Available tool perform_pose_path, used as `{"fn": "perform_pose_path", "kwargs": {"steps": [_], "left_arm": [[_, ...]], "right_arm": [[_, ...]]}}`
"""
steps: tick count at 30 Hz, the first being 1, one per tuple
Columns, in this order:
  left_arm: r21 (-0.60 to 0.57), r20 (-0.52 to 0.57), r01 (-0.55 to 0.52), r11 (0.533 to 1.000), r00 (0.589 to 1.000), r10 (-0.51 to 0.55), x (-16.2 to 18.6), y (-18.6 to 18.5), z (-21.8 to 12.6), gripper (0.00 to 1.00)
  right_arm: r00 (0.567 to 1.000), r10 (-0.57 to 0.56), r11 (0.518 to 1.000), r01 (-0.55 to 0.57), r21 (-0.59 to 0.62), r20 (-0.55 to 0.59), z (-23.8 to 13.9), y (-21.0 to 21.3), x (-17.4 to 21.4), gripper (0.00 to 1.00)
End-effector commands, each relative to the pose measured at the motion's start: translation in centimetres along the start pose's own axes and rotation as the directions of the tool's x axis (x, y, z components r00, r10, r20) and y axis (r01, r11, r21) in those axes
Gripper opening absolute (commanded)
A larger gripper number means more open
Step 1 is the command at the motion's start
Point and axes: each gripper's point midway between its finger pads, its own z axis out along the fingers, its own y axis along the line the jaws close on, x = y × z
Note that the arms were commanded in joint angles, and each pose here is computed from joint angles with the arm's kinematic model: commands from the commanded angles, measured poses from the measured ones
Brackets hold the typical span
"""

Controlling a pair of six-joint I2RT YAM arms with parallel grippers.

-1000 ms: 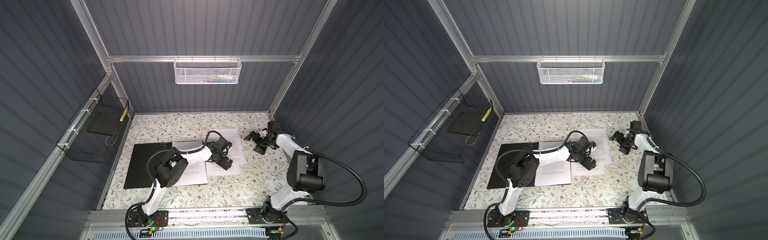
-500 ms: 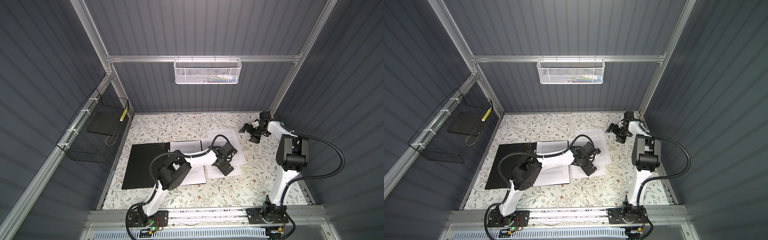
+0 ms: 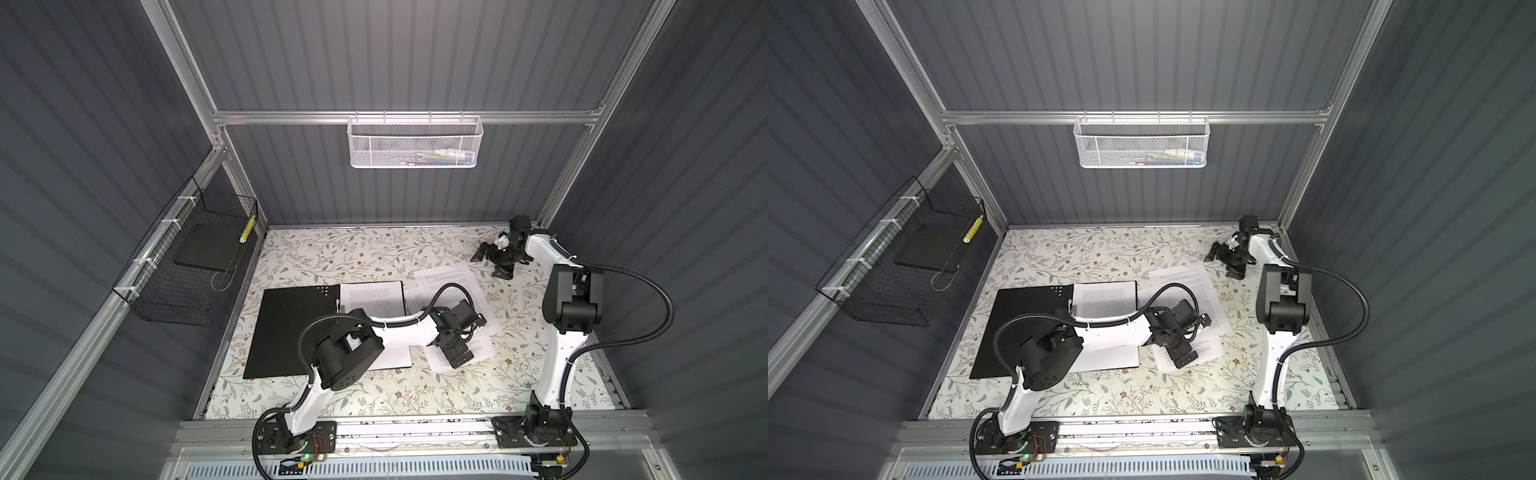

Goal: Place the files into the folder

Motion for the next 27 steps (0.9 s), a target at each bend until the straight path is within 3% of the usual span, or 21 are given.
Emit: {"fn": "perform_pose_path", "kwargs": {"steps": [1,4,11,17,27], "left_arm": [[0.07,-0.188,0.032,0.997,0.982,-0.018,5.9,-1.7,1.7,1.0],[0.066,-0.179,0.05,0.997,0.983,-0.037,5.8,-1.6,1.7,1.0],[0.08,-0.177,0.057,0.995,0.983,-0.042,6.0,-1.9,1.7,1.0],[0.085,-0.166,0.056,0.995,0.985,-0.042,5.6,-2.0,1.6,1.0],[0.087,-0.162,0.056,0.995,0.986,-0.041,5.2,-1.9,1.1,1.0]], "right_arm": [[0.996,0.007,0.999,-0.002,0.054,-0.088,0.7,-0.1,2.1,0.99],[0.997,0.067,0.991,-0.062,0.115,-0.043,-0.3,-1.5,2.8,0.99],[0.983,0.185,0.981,-0.185,0.058,0.0,-2.1,-3.5,7.6,0.99],[0.974,0.224,0.975,-0.224,0.0,-0.044,-1.6,-3.4,11.2,0.99],[0.959,0.284,0.957,-0.282,0.074,-0.018,-0.9,-5.9,13.2,0.99]]}}
